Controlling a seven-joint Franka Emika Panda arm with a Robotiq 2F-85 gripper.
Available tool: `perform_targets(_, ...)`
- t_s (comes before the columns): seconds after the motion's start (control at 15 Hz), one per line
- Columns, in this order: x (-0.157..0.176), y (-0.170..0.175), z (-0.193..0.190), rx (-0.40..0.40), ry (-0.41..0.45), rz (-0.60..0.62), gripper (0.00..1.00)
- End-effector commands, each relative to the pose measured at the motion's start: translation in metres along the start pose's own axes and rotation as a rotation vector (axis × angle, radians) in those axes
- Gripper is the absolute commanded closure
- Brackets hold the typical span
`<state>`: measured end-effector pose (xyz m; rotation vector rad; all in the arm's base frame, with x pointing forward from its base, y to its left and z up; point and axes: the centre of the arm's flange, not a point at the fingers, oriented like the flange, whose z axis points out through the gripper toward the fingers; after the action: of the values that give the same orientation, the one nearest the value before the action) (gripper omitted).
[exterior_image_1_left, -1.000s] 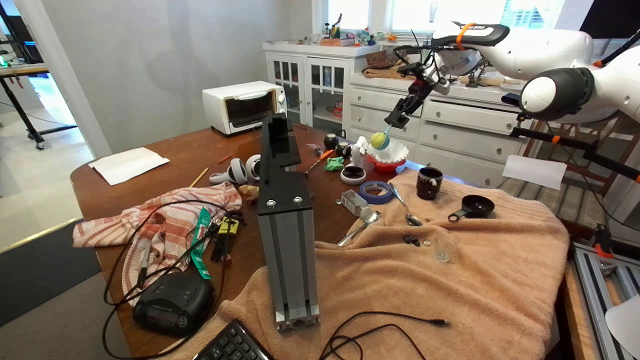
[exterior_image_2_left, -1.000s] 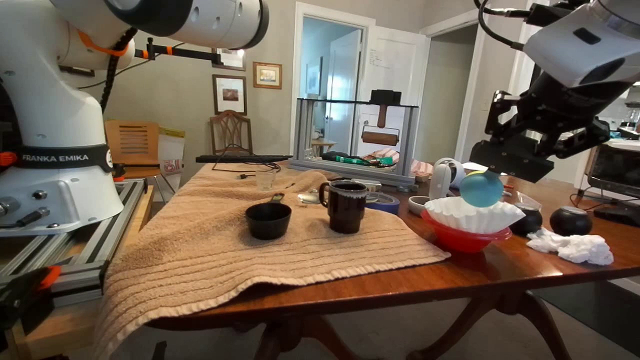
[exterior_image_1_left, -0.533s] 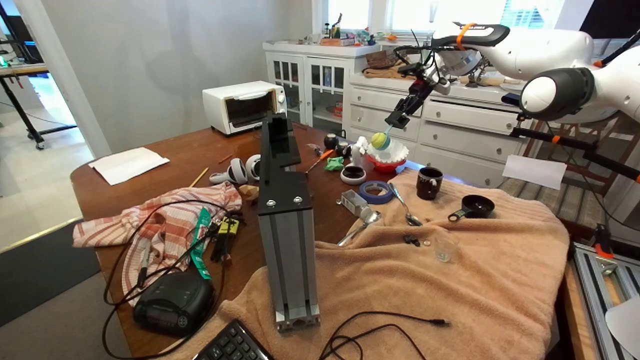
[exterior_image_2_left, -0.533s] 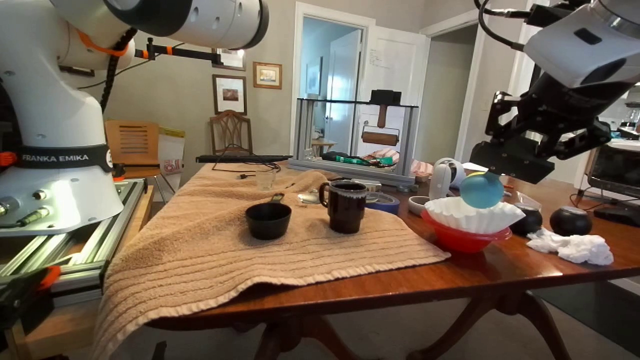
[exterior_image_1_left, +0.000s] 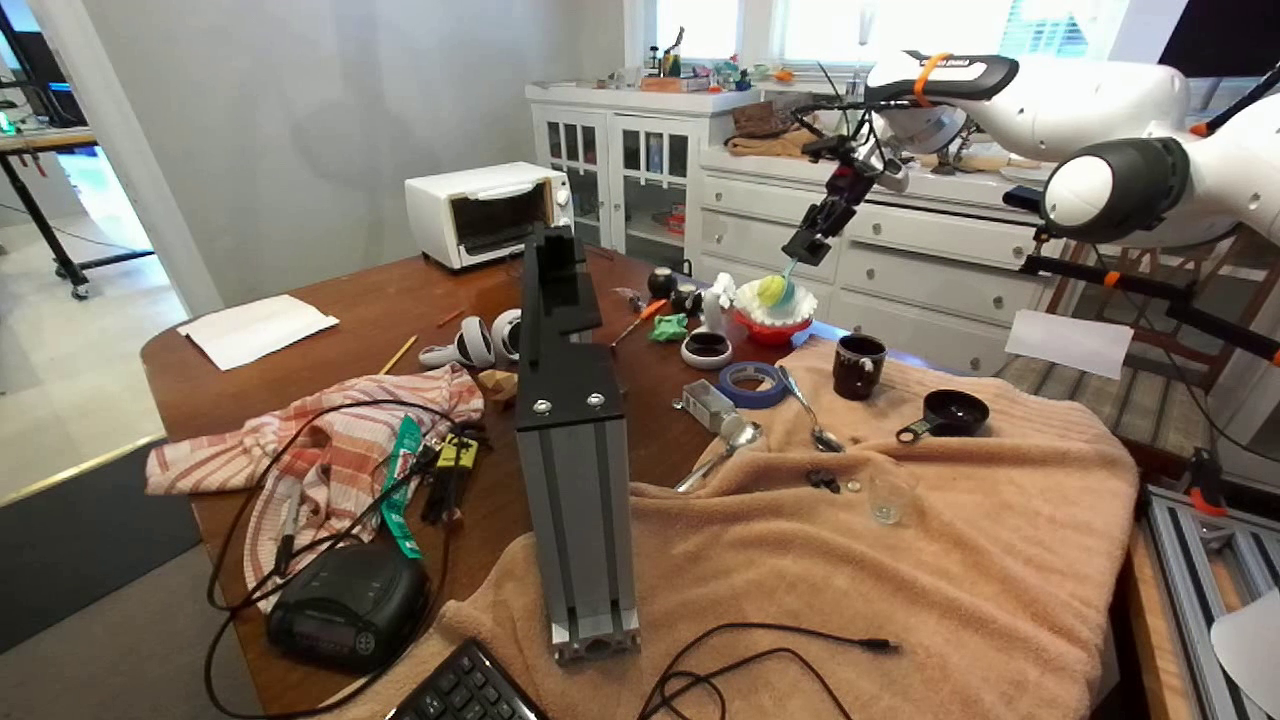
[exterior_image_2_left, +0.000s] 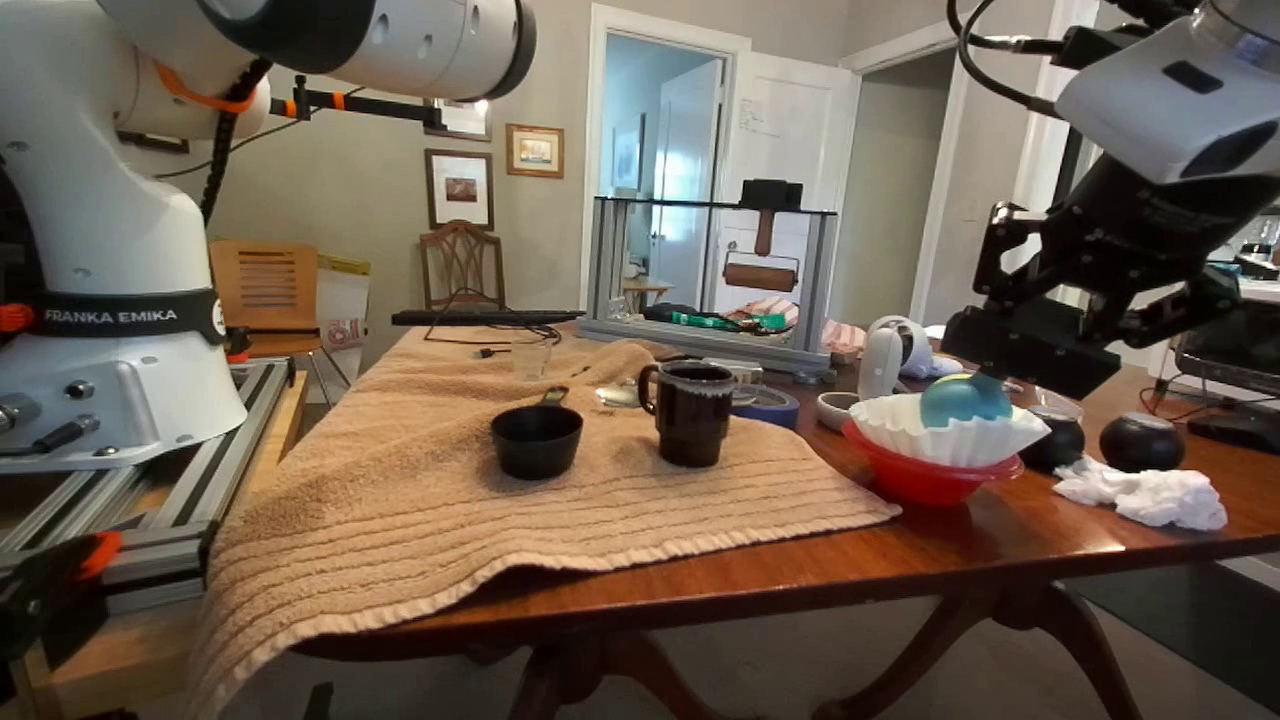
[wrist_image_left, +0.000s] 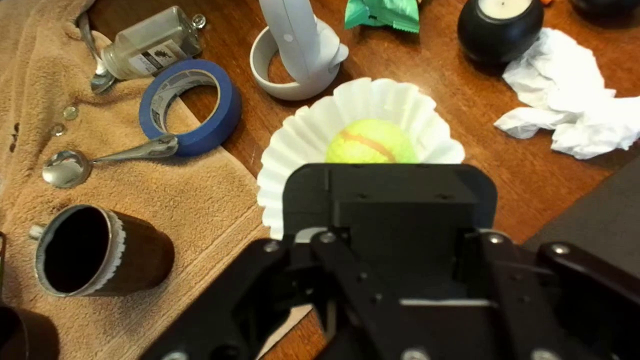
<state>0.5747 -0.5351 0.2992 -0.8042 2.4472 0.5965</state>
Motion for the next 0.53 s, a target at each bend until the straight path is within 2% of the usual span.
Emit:
perform_targets(0.0, 0.007, -0.003, -0.004, 0.010, 0.052, -0.007, 0.78)
perform_targets(0.47, 0.011, 0.018, -0.004, -0.062, 0.111, -0.079, 0.78)
